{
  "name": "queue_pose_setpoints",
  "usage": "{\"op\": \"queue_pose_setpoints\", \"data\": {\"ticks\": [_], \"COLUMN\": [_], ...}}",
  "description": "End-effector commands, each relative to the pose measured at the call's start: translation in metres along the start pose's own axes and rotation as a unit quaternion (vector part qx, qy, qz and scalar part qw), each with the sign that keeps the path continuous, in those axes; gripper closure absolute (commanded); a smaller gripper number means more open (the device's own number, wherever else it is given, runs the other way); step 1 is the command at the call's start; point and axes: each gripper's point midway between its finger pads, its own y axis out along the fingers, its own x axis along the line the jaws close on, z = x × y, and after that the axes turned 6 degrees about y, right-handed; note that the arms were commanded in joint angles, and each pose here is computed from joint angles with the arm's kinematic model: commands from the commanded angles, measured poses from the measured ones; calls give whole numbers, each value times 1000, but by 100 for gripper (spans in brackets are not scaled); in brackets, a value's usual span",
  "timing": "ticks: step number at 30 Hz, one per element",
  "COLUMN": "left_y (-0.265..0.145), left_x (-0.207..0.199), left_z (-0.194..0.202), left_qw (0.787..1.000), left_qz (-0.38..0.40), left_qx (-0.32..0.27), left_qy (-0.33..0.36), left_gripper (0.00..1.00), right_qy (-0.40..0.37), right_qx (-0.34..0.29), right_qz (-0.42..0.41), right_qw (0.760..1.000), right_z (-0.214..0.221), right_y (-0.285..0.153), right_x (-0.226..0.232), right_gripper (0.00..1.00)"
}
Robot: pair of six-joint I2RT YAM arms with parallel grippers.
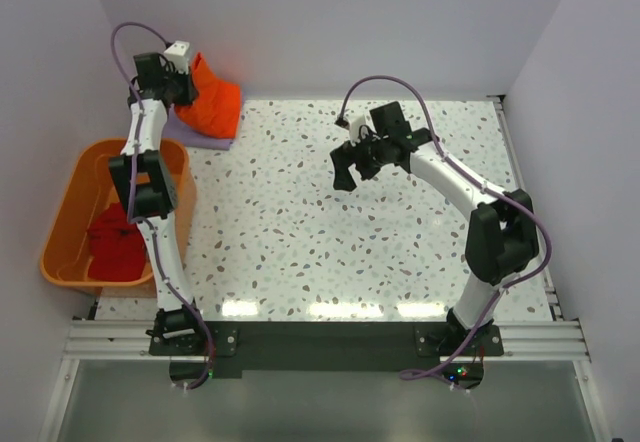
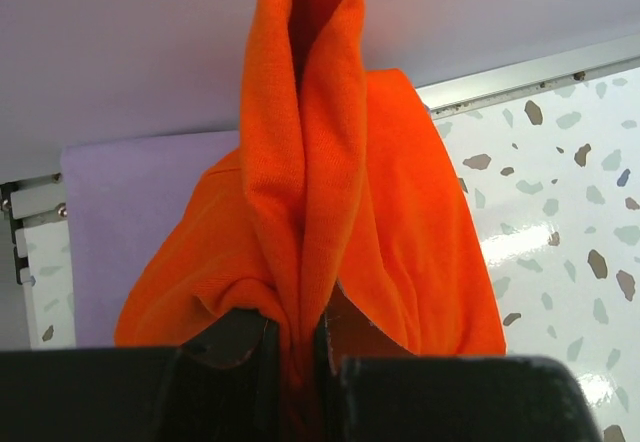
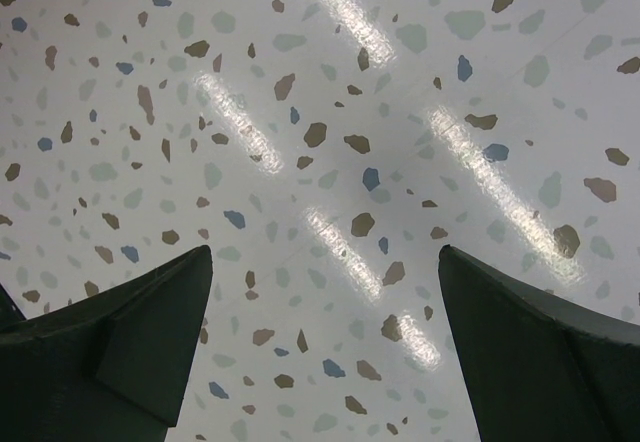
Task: Fold and stack the t-shirts
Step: Neatly place the folded tshirt to the corner
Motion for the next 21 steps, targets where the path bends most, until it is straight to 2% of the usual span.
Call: {"op": "queue_pose_setpoints", "data": {"ticks": [1,2,5,8,13,16,20,21], "left_y": [-5,-6,-8,-16,-41,-59,-77,-84], "left_x": [33,34,42,60,97,106,110,110], "left_z": [-31,-32,-35,-42,-58,-77,-96,-102], "left_qw": [997,997,995,990,970,961,957,957], "left_qz": [-44,-49,-73,-122,-228,-258,-264,-263], "left_qx": [-51,-53,-56,-56,-61,-84,-100,-100], "left_qy": [27,28,33,41,57,63,67,67], "left_gripper": [95,82,54,47,42,35,20,19], "right_qy": [-13,-13,-13,-12,-12,-14,-16,-16], "right_qx": [-16,-16,-17,-17,-16,-16,-15,-14], "right_qz": [6,6,6,4,2,0,-3,-1], "right_qw": [1000,1000,1000,1000,1000,1000,1000,1000], "right_z": [-17,-16,-17,-18,-17,-17,-16,-16], "right_y": [-6,-6,-6,-5,-6,-8,-11,-12], "right_x": [-3,-2,-2,-1,0,1,3,2], "right_gripper": [1,1,1,1,1,1,1,1]}}
